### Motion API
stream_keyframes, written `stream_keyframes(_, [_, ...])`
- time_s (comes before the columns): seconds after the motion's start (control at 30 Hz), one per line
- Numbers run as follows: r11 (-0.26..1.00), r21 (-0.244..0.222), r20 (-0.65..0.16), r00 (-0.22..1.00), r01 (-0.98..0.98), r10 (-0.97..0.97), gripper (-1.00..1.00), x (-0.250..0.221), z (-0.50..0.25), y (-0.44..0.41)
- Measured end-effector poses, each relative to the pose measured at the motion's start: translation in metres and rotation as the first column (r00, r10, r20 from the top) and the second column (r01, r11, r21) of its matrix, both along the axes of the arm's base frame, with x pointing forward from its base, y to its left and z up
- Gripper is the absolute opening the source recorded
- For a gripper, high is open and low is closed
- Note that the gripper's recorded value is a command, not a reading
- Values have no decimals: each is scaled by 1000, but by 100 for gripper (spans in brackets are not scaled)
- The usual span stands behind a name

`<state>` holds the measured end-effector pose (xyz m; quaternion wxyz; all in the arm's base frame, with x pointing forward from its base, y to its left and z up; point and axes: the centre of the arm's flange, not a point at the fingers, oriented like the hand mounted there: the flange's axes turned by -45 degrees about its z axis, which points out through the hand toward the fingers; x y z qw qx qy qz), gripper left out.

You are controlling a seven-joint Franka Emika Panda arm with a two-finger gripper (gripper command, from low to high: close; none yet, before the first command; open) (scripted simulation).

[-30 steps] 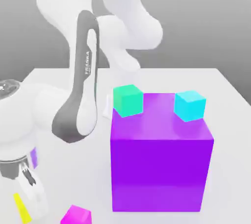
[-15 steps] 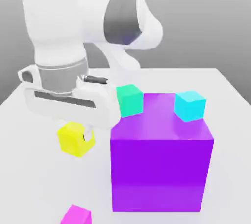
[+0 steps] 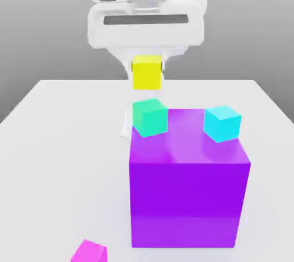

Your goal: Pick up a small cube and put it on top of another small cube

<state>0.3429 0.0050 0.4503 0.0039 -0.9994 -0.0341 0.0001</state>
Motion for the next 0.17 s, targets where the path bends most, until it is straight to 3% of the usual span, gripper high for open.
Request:
stream_keyframes(0.07, [1000, -1, 0, 1000, -5, 5, -100, -2, -27, 1])
stream_keyframes(0.1, [1000, -1, 0, 1000, -5, 5, 100, -2, -36, 1])
stream_keyframes(0.17, [1000, -1, 0, 1000, -5, 5, 100, -2, -36, 1])
